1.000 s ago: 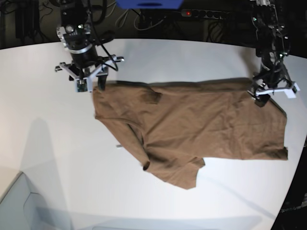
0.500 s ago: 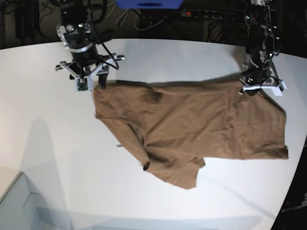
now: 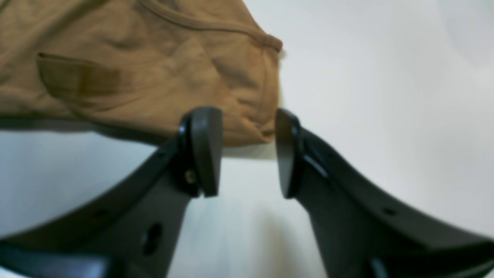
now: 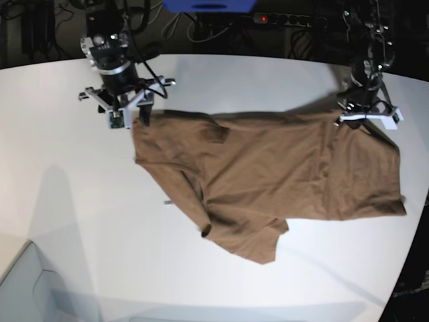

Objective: Layout the t-shirt on the table in an organized manner, then fold the t-shirt properly
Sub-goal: 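Grasp the shirt corner with the right gripper while left holds, then lift the shirt with both grippers and lay it flat, stretched, then open both grippers and raise them off the shirt, then tug the shirt edge near the left gripper to smooth it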

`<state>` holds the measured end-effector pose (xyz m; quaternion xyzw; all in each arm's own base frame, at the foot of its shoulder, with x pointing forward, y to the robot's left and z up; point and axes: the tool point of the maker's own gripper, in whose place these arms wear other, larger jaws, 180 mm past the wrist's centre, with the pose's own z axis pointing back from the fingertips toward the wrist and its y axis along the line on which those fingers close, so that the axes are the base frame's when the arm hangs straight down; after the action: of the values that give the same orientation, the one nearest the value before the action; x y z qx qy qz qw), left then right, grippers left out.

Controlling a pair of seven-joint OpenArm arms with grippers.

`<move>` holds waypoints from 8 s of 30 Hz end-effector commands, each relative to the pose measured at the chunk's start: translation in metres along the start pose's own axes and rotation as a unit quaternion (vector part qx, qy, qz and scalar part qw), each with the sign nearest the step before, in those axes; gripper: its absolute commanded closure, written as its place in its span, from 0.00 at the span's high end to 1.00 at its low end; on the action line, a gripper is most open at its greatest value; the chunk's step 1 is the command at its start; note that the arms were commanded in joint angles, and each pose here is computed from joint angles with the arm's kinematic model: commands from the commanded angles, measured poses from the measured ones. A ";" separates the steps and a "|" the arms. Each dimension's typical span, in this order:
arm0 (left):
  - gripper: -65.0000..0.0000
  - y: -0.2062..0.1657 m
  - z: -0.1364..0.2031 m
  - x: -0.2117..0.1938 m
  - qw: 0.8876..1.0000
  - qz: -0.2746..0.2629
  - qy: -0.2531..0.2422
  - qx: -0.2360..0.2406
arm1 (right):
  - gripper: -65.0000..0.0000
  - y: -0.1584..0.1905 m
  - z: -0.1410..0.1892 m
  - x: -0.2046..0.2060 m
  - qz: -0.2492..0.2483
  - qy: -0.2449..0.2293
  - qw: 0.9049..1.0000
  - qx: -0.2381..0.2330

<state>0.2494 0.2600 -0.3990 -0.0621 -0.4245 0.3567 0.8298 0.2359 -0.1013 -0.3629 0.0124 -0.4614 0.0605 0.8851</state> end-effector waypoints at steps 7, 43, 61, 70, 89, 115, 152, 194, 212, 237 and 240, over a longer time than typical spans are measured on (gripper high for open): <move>0.00 -0.002 0.002 0.012 1.000 -0.008 -0.018 -0.006 | 0.67 0.025 -0.009 -0.004 0.003 0.001 0.999 0.034; 0.00 -0.002 0.024 0.077 0.994 0.000 -0.105 -0.009 | 0.00 0.011 -0.019 -0.002 0.027 -0.002 0.999 0.025; 0.00 -0.038 0.094 0.217 0.947 0.027 -0.315 -0.062 | 0.00 0.018 0.063 0.106 0.010 -0.309 0.950 0.036; 0.00 -0.055 0.113 0.266 0.920 0.035 -0.380 -0.087 | 0.00 -0.001 0.110 0.156 0.003 -0.483 0.876 0.001; 0.00 -0.132 0.023 0.207 0.954 0.053 -0.252 -0.152 | 0.00 -0.036 0.016 0.170 -0.028 -0.400 0.914 -0.061; 0.49 -0.223 -0.096 0.200 0.979 -0.069 -0.160 -0.109 | 0.48 -0.090 -0.105 0.113 -0.071 -0.198 0.971 -0.110; 0.53 -0.060 -0.126 0.075 0.992 -0.118 -0.030 0.033 | 0.53 -0.052 -0.045 0.029 -0.076 -0.137 0.983 -0.091; 0.71 -0.165 -0.159 0.147 0.979 -0.189 -0.071 0.016 | 0.53 -0.053 -0.045 0.029 -0.073 -0.137 0.984 -0.092; 0.72 -0.106 -0.172 0.135 0.972 -0.212 -0.075 0.071 | 0.53 -0.052 -0.045 0.029 -0.074 -0.136 0.984 -0.091; 0.60 -0.034 -0.165 0.061 0.957 -0.269 0.014 0.110 | 0.53 -0.053 -0.045 0.028 -0.072 -0.133 0.984 -0.091; 0.59 -0.026 -0.151 0.060 0.963 -0.249 0.027 0.104 | 0.53 -0.053 -0.045 0.028 -0.073 -0.133 0.984 -0.091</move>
<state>0.4129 0.3070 -0.4310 0.1194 -0.4009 0.1712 0.8920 0.2884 -0.1466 -0.3786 -0.0267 -0.5534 -0.0491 0.8310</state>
